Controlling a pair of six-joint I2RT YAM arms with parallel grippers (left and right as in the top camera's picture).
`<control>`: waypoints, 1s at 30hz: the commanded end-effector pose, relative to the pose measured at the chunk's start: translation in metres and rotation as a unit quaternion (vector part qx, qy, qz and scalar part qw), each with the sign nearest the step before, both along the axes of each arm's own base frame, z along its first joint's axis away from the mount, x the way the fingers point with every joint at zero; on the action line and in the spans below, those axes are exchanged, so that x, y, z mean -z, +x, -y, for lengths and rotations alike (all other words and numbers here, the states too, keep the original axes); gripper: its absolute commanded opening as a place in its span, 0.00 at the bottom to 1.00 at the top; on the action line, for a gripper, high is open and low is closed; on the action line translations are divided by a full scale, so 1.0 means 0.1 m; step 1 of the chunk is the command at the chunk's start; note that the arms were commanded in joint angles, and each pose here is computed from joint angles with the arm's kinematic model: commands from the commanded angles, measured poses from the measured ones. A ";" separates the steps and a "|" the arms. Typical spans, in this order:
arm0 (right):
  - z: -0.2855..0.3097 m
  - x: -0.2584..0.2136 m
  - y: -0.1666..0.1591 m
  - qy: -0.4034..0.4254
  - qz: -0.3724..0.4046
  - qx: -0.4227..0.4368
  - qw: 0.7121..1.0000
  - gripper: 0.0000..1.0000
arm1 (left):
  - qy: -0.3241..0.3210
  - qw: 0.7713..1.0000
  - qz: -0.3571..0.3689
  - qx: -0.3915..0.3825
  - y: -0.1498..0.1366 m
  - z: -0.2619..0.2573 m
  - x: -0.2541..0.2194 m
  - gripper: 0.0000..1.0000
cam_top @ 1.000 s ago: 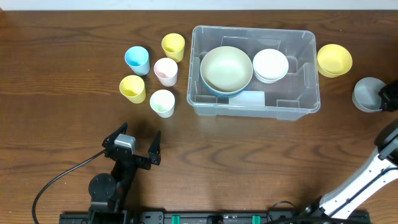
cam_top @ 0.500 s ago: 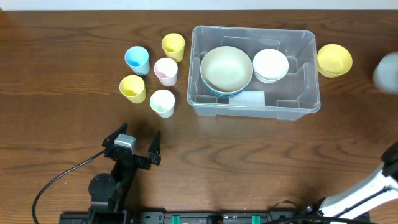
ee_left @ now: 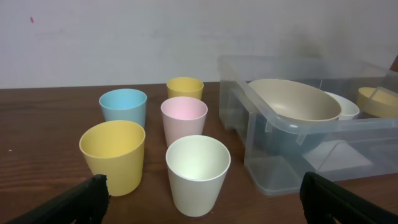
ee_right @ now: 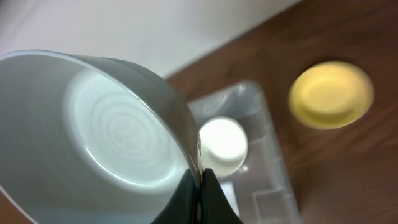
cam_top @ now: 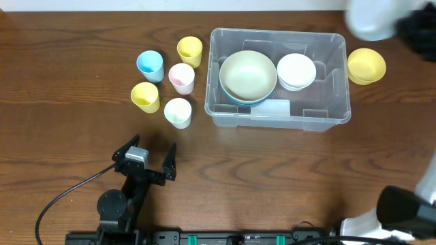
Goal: Pack container
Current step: 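Lift the grey bowl with the right gripper over the white bowl, then lower the grey bowl onto the white bowl and release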
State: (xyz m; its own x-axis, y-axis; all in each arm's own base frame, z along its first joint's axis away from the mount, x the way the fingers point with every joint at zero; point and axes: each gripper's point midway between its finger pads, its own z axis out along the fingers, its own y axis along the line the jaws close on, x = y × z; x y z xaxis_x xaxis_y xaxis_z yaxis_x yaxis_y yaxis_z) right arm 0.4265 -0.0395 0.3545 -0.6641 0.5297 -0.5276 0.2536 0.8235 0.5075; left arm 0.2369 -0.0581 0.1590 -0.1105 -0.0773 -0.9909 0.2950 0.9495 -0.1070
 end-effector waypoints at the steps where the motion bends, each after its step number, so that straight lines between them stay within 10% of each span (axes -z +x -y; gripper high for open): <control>1: -0.25 0.46 0.15 -0.047 -0.067 -0.011 0.997 0.01 | 0.007 1.000 -0.021 0.006 -0.01 0.01 0.16 0.98; 30: -0.41 2.32 0.53 -0.082 -0.281 -0.023 0.956 0.01 | 0.007 1.000 -0.021 0.006 -0.01 0.01 0.16 0.98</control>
